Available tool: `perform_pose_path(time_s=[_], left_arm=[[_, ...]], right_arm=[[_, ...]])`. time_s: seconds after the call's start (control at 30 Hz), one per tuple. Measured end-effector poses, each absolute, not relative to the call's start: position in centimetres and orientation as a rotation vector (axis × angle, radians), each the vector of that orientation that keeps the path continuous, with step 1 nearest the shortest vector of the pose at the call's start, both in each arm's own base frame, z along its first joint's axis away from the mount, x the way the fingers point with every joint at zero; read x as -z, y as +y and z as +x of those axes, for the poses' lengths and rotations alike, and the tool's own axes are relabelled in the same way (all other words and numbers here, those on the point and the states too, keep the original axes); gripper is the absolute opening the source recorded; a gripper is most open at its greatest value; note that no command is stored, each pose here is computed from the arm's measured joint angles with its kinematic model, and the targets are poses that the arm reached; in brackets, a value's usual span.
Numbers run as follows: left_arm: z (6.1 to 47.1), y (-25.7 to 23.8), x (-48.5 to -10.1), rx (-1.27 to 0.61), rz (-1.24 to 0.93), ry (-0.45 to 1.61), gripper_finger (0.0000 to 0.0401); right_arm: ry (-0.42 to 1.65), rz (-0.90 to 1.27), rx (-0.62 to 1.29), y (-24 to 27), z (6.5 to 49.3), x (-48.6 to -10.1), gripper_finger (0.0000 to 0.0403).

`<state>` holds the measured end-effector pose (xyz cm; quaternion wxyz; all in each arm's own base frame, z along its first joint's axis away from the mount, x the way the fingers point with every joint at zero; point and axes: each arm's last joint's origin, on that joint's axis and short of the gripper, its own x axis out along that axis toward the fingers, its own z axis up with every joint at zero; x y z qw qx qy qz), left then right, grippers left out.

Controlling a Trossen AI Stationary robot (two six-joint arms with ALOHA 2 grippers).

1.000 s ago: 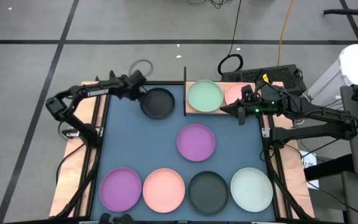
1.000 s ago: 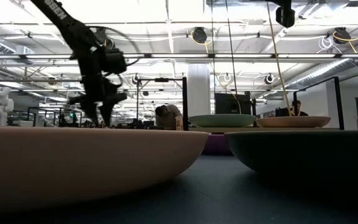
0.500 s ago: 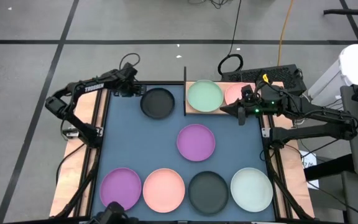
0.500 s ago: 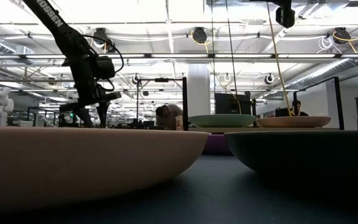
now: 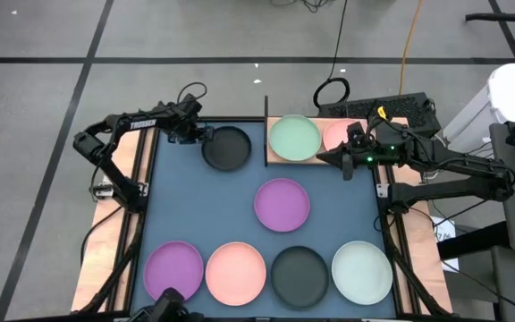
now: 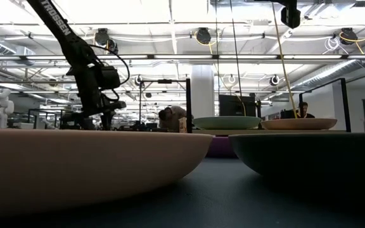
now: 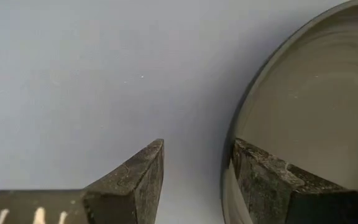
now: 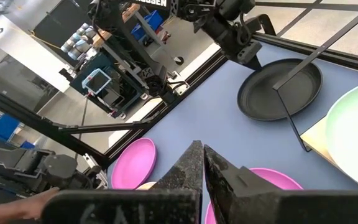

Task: Place and stack plates onto a shelf
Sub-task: Stack the top black plate on top of the green plate on the shelf

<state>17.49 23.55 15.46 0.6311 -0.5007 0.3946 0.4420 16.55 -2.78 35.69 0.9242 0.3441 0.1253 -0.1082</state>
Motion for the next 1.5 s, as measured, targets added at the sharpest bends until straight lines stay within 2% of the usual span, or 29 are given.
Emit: perform_pose_path(time_s=[0.13, 0.4, 0.63, 0.8, 0.9, 1.1, 1.37, 1.5], left_arm=[[17.5, 23.6, -15.4, -0.990, -1.134, 0.912, 0.0170], [18.2, 23.3, -14.3, -0.951, -1.151, 0.952, 0.0066], [19.4, 22.9, -14.0, -0.921, -1.137, 0.949, 0.0058], [19.6, 23.1, -14.8, -0.908, -1.110, 0.888, 0.0014], [19.4, 23.0, -15.7, -0.920, -1.094, 0.852, 0.0010], [18.1, 22.9, -21.2, -0.939, -1.057, 0.668, 0.0010], [16.1, 23.2, -34.4, -0.987, -0.861, 0.358, 0.0010], [15.4, 23.9, -39.8, -0.988, -0.746, 0.288, 0.0010]], right_arm=[[0.257, 0.702, 0.225, -2.8, 16.5, -35.7, 0.0000], [0.251, 0.672, 0.247, -2.9, 16.5, -35.7, 0.0000], [0.250, 0.671, 0.249, -2.9, 16.5, -35.7, 0.0000], [0.250, 0.671, 0.248, -2.9, 16.5, -35.7, 0.0000], [0.250, 0.671, 0.247, -2.9, 16.5, -35.7, 0.0000], [0.251, 0.671, 0.247, -2.9, 16.5, -35.7, 0.0000], [0.251, 0.666, 0.248, -2.9, 16.5, -35.7, 0.0000], [0.251, 0.657, 0.247, -2.9, 16.5, -35.7, 0.0000]])
